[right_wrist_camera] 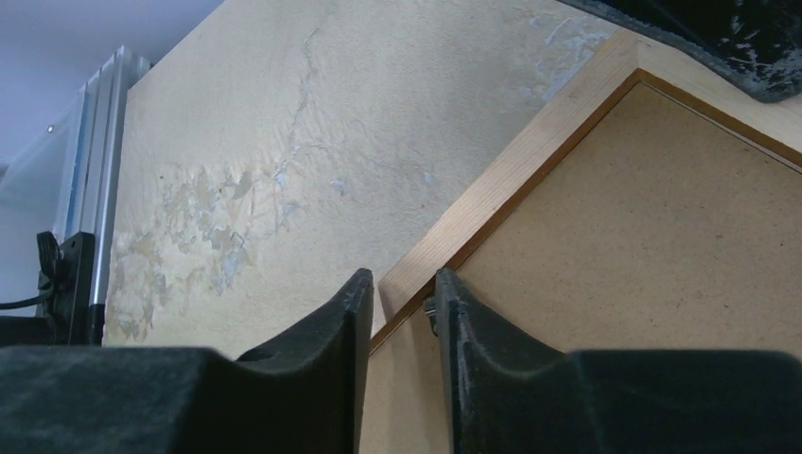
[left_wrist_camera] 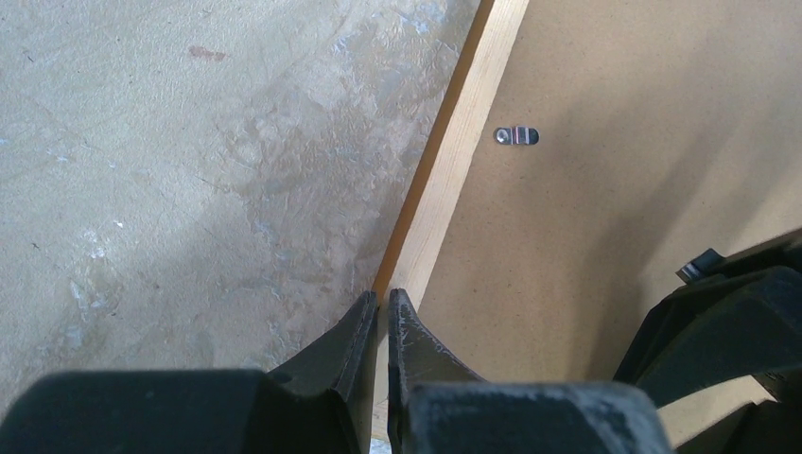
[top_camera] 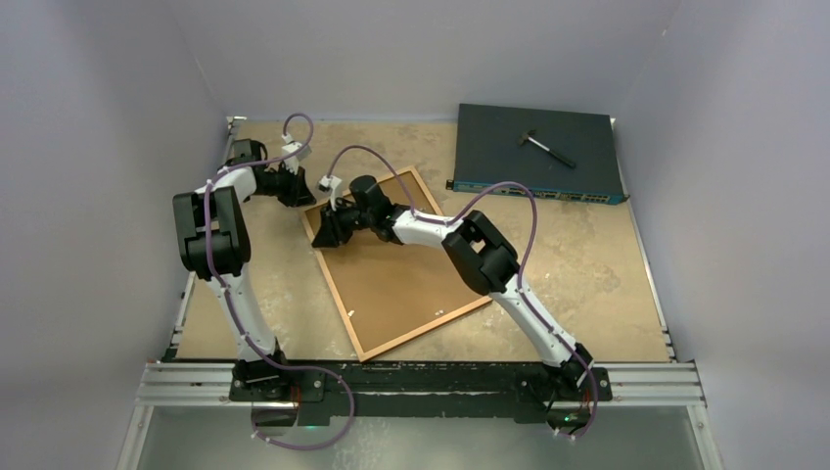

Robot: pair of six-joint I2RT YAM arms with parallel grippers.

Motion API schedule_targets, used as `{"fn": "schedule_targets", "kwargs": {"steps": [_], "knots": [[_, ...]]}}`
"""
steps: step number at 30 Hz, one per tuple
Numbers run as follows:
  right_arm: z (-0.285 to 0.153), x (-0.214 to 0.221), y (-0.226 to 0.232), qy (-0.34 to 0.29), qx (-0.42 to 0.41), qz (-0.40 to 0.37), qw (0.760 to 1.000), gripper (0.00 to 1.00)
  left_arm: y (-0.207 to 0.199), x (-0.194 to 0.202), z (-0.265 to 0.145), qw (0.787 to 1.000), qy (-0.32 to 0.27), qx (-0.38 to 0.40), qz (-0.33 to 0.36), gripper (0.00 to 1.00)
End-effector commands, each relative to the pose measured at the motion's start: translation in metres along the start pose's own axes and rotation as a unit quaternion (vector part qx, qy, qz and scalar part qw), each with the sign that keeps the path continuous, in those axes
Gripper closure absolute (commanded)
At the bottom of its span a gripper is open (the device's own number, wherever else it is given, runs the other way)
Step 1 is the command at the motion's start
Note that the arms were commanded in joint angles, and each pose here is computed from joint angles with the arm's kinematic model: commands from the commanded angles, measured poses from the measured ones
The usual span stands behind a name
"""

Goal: Put the photo into the frame
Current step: Install the photo frame at the center of the board, then adjust the photo frame at the center of the board.

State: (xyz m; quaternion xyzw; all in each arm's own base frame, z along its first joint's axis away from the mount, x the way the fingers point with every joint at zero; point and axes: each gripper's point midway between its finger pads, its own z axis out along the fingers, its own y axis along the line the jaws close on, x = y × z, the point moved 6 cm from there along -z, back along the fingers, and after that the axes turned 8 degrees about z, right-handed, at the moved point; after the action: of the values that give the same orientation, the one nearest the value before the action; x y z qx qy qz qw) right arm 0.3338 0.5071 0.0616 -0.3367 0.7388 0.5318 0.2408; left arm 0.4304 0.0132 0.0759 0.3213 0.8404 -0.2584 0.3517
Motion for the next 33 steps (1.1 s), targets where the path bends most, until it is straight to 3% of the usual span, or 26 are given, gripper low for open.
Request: {"fn": "schedule_targets", "kwargs": {"steps": [1, 6, 10, 14, 19, 27, 33], "knots": [[0.008, 0.016, 0.031, 0.041, -0.018, 0.001, 0.999, 0.58, -0.028, 0.027, -0.001, 0.995, 0.058, 0.037, -0.078, 1.0], [-0.018, -0.035, 0.052, -0.032, -0.007, -0.001, 0.999, 0.22, -0.021, 0.03, -0.012, 0.994, 0.061, 0.021, -0.084, 1.0], [-0.064, -0.076, 0.068, -0.099, 0.005, 0.02, 0.995, 0.12, -0.013, 0.034, -0.028, 0.994, 0.062, 0.006, -0.086, 1.0], [-0.114, -0.068, 0.075, -0.113, 0.091, 0.058, 0.988, 0.09, -0.007, 0.044, -0.038, 0.994, 0.072, -0.006, -0.083, 1.0], [-0.185, 0.029, 0.07, -0.063, 0.203, 0.165, 0.963, 0.09, -0.007, 0.066, -0.053, 0.992, 0.093, -0.018, -0.08, 1.0], [-0.258, 0.103, 0.113, -0.043, 0.239, 0.256, 0.936, 0.09, -0.02, 0.126, -0.099, 0.985, 0.141, -0.042, -0.091, 1.0], [-0.267, 0.133, 0.115, -0.036, 0.23, 0.295, 0.927, 0.08, -0.05, 0.14, -0.125, 0.985, 0.144, -0.014, -0.098, 1.0]]}}
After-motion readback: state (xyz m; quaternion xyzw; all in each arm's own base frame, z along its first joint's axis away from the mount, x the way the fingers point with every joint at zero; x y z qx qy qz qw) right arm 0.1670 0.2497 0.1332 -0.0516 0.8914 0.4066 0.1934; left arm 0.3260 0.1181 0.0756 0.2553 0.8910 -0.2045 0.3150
